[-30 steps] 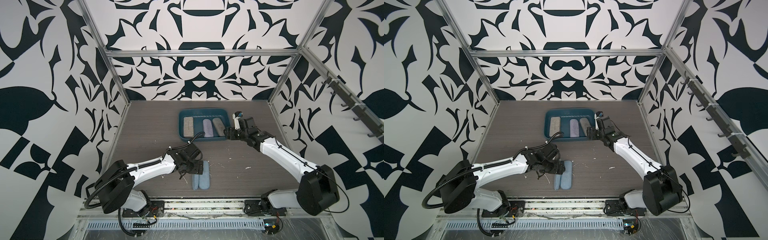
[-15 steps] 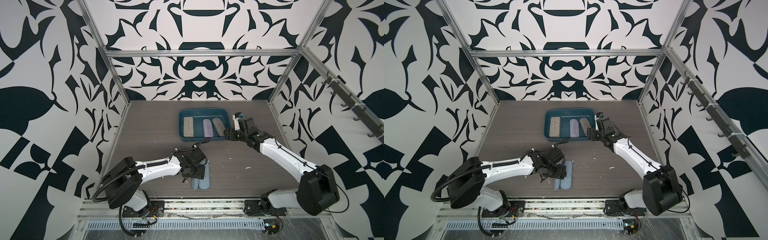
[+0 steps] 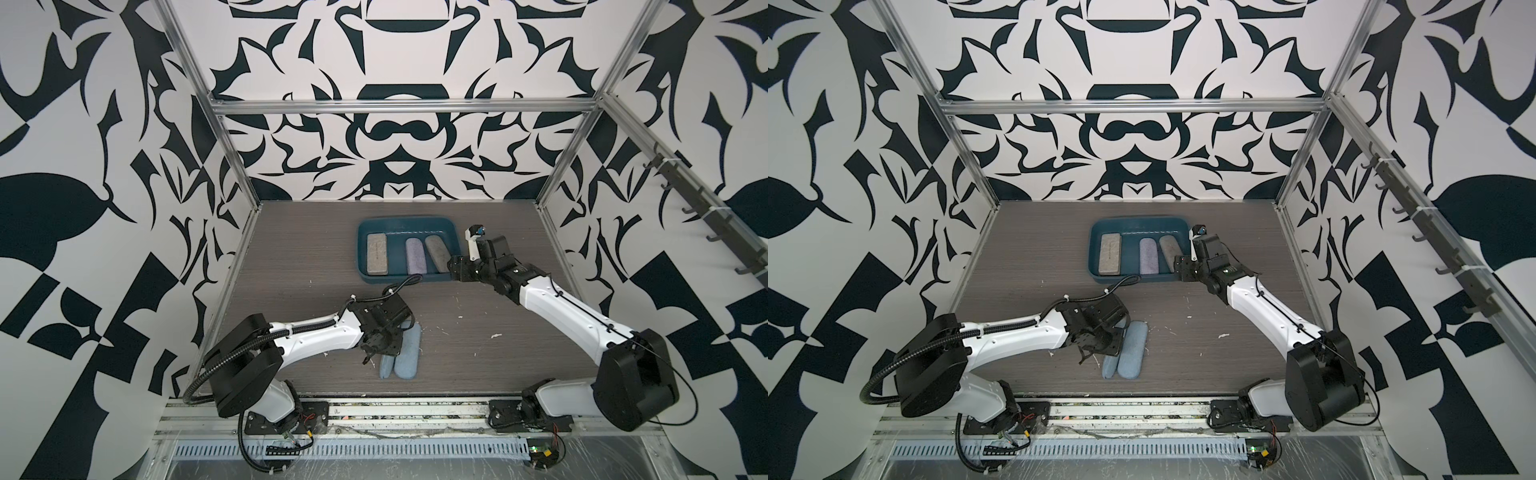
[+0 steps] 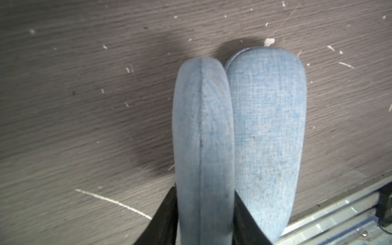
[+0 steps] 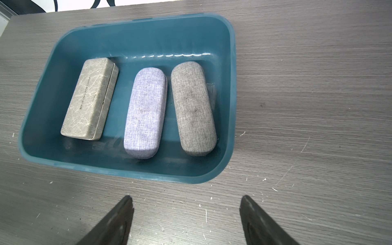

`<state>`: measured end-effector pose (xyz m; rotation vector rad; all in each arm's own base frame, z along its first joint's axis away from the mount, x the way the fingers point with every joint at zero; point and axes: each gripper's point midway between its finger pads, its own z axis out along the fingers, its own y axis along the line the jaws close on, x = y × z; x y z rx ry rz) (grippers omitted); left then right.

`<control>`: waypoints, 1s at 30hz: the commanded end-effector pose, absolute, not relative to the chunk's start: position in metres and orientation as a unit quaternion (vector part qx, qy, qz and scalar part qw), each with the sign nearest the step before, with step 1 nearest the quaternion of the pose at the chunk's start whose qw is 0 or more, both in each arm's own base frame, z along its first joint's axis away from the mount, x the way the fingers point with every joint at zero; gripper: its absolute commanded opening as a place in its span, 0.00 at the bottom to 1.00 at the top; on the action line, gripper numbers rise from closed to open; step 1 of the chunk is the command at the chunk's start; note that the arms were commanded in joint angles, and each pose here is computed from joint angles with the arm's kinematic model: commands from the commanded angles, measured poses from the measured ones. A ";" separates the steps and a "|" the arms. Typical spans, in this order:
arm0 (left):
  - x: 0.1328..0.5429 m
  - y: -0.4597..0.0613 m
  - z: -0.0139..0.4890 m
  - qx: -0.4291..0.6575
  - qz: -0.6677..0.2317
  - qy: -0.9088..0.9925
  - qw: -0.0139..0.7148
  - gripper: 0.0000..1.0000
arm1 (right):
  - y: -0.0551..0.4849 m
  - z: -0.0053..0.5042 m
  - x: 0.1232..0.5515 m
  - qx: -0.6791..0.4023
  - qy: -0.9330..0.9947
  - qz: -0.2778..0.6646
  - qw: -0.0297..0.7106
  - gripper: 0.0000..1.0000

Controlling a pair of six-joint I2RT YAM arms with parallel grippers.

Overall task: Put the glasses cases into the storage boxes
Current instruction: Pick up the glasses case at the center of the board, then place the glasses case in the storage box.

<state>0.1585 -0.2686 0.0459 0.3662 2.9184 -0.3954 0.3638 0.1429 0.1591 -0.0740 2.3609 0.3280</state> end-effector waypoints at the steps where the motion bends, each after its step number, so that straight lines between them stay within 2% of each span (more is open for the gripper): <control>1: 0.160 -0.259 0.059 0.124 -0.115 0.980 0.100 0.36 | 0.143 0.172 0.365 -0.024 0.910 0.137 0.390 0.82; 15: 0.186 -0.254 0.130 0.134 -0.118 0.965 0.190 0.32 | 0.142 0.171 0.365 -0.023 0.911 0.138 0.389 0.82; 21: 0.222 -0.282 0.179 0.117 -0.224 0.941 0.224 0.33 | 0.142 0.172 0.365 -0.022 0.910 0.137 0.390 0.82; 25: 0.259 -0.301 0.213 0.103 -0.305 0.914 0.248 0.32 | 0.142 0.177 0.364 -0.022 0.908 0.139 0.395 0.82; 30: 0.308 -0.324 0.241 0.104 -0.363 0.889 0.259 0.35 | 0.139 0.182 0.362 -0.023 0.907 0.133 0.398 0.82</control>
